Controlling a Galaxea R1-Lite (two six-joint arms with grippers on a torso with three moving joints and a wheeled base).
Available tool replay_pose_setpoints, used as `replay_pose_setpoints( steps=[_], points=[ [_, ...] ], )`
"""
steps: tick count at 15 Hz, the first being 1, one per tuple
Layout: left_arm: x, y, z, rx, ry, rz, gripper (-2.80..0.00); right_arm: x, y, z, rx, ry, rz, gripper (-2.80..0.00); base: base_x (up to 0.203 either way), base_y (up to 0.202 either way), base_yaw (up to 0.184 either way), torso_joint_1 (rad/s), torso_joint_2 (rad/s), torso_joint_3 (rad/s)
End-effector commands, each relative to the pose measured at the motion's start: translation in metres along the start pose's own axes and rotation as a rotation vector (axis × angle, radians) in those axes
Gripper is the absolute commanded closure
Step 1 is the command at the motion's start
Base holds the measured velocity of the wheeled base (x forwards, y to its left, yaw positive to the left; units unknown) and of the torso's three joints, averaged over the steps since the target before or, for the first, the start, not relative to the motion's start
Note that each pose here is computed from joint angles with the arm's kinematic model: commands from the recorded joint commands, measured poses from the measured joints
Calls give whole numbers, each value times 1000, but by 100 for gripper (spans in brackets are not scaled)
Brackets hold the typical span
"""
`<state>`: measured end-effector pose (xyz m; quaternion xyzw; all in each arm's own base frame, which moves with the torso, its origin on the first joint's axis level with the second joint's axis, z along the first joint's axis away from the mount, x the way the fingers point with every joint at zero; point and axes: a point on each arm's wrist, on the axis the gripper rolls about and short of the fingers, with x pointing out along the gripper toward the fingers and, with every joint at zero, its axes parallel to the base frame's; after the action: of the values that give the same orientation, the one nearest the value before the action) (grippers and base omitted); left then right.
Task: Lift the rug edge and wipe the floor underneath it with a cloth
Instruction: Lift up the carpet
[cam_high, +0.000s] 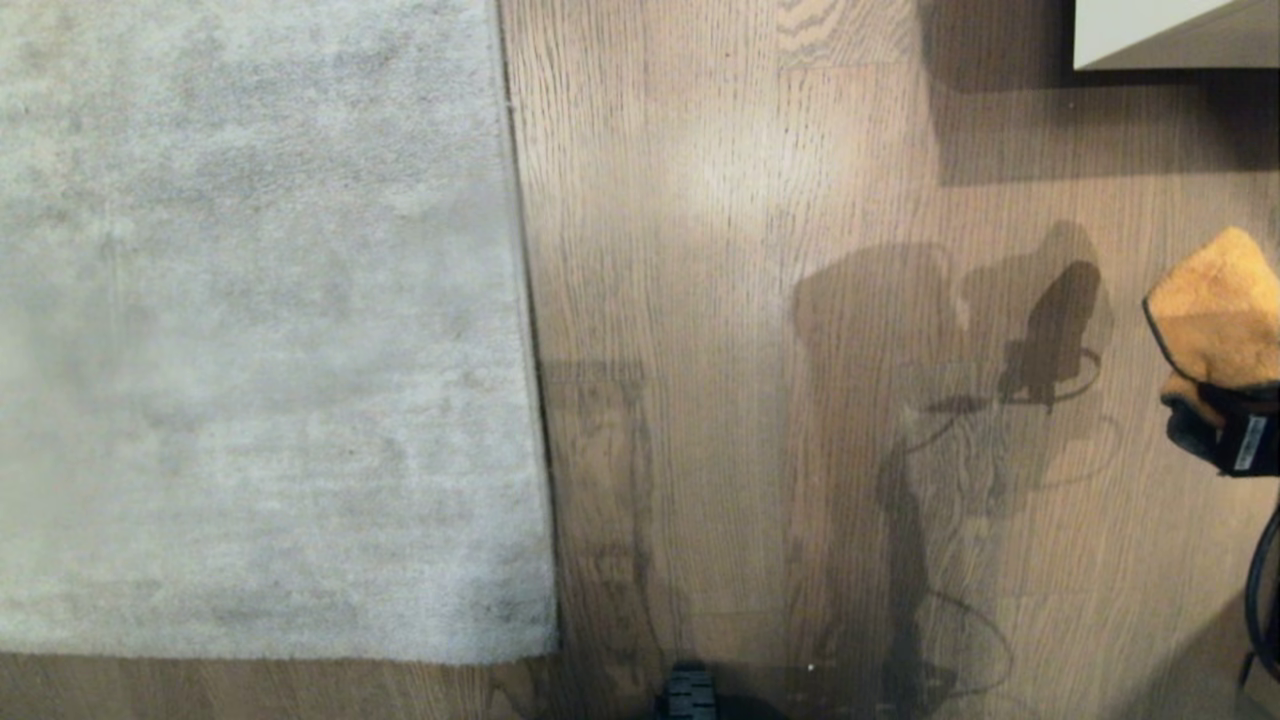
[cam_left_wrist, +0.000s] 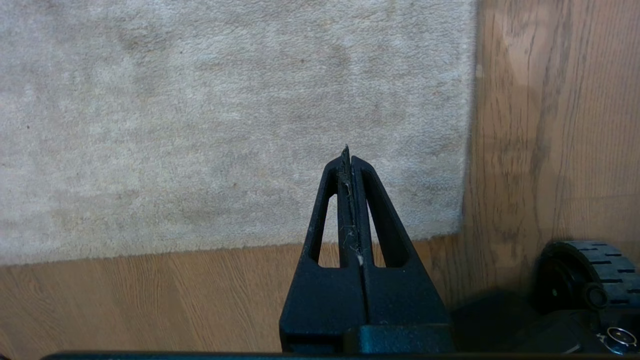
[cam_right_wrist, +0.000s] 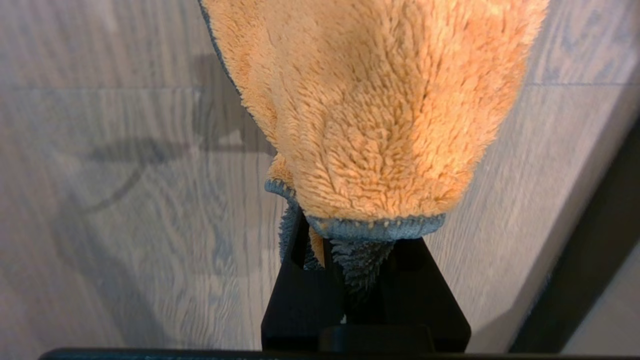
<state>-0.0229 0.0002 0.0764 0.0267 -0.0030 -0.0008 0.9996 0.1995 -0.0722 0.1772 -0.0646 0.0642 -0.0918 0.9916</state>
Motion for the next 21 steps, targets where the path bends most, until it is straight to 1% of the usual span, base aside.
replay_pose_setpoints(
  steps=[1,6,11,13,17,21],
  points=[
    [0,0,0,0,0,0,0,-25,4,5,-9,-51,-8,0,0,0,0,0,0,0],
    [0,0,0,0,0,0,0,-64,11,-1,-24,-101,-16,0,0,0,0,0,0,0],
    [0,0,0,0,0,0,0,-98,18,-3,-27,-123,-18,0,0,0,0,0,0,0],
    [0,0,0,0,0,0,0,-115,24,-3,-27,-128,9,0,0,0,0,0,0,0],
    [0,0,0,0,0,0,0,-138,35,-10,-30,-128,106,0,0,0,0,0,0,0],
    [0,0,0,0,0,0,0,-157,39,-19,-28,-107,122,0,0,0,0,0,0,0]
  ],
)
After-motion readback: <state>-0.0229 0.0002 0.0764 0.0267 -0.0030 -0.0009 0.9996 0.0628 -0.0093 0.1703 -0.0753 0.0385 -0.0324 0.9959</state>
